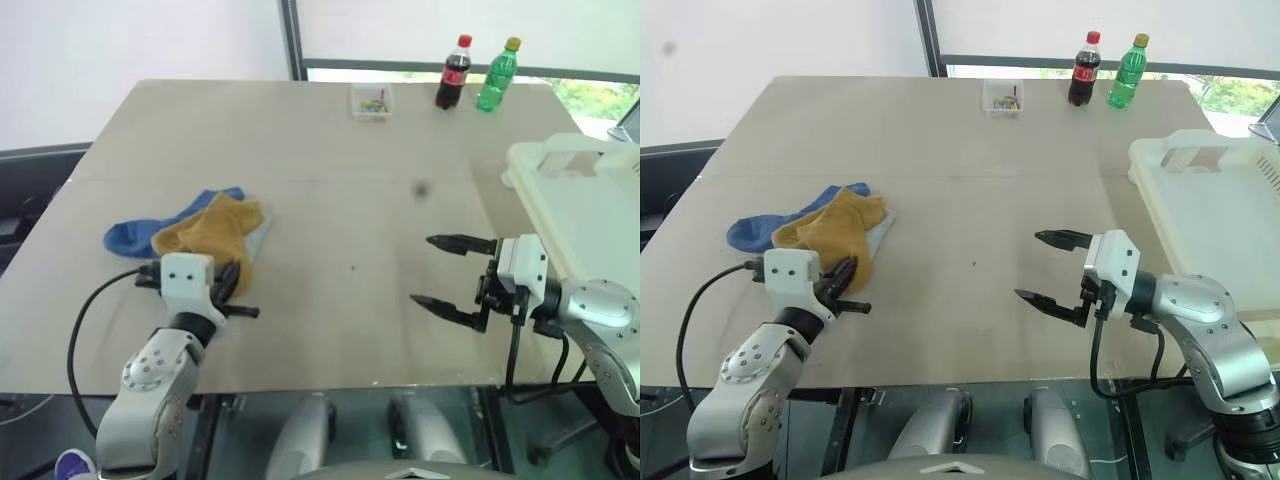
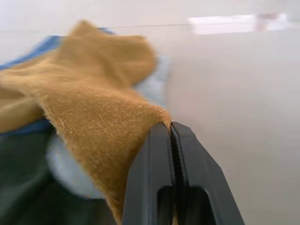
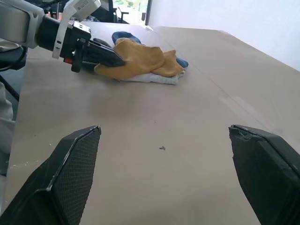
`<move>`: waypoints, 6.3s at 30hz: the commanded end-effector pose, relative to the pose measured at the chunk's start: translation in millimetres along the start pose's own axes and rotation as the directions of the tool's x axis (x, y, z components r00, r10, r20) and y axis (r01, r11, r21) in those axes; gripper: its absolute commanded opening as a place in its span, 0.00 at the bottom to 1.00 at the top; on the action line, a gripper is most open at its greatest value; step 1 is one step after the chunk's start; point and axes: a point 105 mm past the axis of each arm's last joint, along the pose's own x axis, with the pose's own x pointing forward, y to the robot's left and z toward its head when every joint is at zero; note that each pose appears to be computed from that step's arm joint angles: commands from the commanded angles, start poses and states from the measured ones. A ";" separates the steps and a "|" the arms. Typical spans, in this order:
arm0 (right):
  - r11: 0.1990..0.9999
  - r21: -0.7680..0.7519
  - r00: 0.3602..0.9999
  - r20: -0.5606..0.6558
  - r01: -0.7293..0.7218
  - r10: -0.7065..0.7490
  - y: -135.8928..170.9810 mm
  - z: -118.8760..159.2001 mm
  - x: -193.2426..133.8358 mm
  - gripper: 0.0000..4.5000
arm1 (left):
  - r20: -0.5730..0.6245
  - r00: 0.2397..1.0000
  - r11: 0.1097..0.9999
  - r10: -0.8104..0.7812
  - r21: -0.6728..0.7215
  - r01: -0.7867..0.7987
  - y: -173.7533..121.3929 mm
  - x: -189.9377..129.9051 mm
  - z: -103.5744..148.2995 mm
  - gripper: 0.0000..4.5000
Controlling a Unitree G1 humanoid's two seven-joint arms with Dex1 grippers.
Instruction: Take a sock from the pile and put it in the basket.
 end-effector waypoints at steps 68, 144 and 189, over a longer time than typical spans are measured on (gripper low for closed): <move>0.980 0.129 0.929 -0.356 0.154 -0.099 -33.9 -84.1 87.4 0.15 | -0.317 0.879 0.932 -0.356 -0.054 0.357 -53.0 12.4 -41.7 0.00; 0.965 -0.080 0.967 -0.018 0.250 -0.252 -33.3 9.7 17.8 1.00 | 0.025 0.940 0.940 0.341 0.022 -0.342 38.6 104.8 39.7 0.01; 0.961 -0.084 0.964 -0.006 0.265 -0.266 -35.7 8.5 20.3 1.00 | 0.060 0.893 0.894 0.446 0.013 -0.447 23.3 119.3 48.0 0.61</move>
